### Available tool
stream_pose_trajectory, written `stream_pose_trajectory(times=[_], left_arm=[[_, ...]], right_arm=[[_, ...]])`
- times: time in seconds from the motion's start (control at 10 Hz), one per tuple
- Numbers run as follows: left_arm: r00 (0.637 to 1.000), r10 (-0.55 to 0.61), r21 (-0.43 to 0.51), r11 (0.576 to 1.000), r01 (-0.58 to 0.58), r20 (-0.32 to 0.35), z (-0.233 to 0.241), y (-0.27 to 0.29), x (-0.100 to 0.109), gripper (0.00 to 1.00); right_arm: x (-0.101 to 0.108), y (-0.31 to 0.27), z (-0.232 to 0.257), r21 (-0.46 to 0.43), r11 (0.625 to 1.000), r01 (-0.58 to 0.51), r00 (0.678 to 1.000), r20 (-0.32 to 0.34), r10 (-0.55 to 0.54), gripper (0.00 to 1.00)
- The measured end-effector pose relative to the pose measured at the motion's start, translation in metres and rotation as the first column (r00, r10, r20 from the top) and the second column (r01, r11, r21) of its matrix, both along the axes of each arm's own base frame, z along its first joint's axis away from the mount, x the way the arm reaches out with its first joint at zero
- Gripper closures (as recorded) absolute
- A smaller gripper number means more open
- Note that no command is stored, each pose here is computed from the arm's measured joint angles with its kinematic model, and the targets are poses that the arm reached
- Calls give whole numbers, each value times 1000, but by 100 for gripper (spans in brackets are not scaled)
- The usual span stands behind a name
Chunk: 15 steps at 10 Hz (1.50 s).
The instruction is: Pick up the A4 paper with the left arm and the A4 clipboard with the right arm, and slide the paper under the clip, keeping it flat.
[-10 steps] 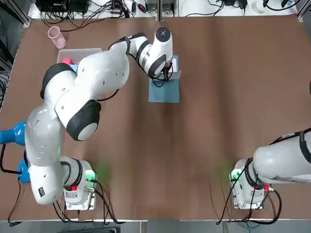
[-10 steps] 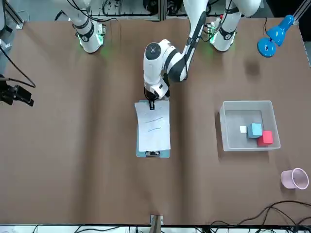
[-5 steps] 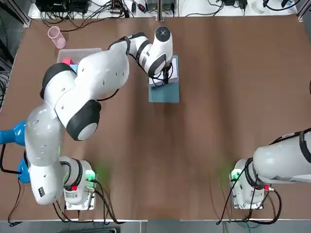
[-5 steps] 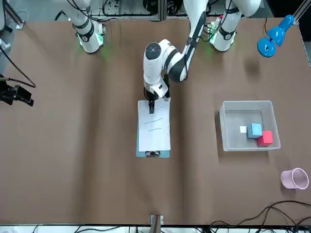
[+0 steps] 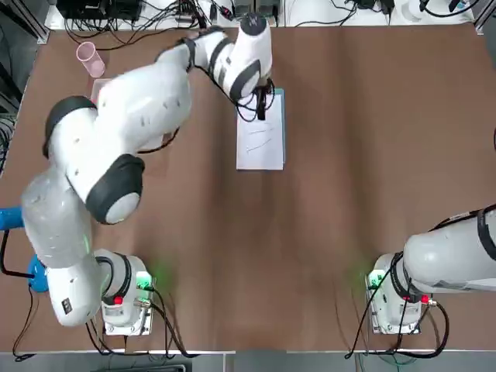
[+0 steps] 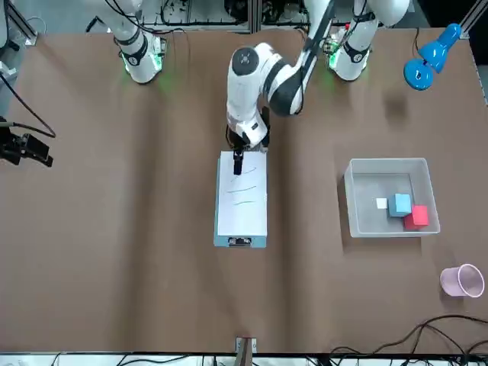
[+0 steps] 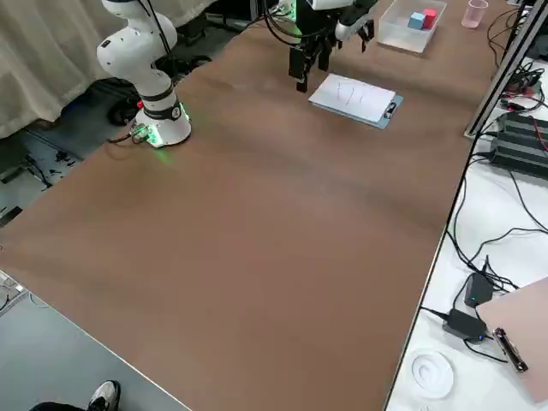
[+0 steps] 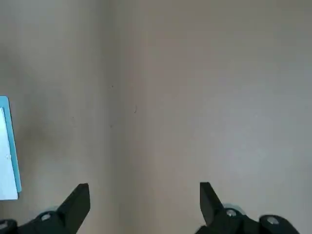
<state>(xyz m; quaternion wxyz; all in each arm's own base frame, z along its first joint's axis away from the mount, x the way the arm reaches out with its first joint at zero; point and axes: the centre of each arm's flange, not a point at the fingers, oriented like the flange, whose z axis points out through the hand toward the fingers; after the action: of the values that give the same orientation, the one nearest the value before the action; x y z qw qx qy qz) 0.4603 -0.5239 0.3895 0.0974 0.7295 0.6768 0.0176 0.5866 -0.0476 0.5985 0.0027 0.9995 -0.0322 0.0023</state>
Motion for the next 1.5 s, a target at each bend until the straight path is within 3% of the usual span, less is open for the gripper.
stream_pose_trajectory(times=[0.3,0.8,1.1,1.3,1.5], left_arm=[[995,-78,37,996,76,56,47,56,42,0],[951,-307,146,940,307,-25,80,127,69,0],[910,-411,161,896,414,-49,124,219,102,0],[861,-505,167,846,507,-60,150,272,112,0],[765,-635,162,748,643,-105,168,318,112,0]], right_arm=[[0,0,0,0,1000,0,1000,0,0,0],[0,0,0,0,1000,0,1000,0,0,0],[0,1,0,0,1000,-1,1000,1,1,0],[0,1,0,0,1000,-2,1000,1,2,0],[0,2,0,0,1000,-3,1000,2,3,0]])
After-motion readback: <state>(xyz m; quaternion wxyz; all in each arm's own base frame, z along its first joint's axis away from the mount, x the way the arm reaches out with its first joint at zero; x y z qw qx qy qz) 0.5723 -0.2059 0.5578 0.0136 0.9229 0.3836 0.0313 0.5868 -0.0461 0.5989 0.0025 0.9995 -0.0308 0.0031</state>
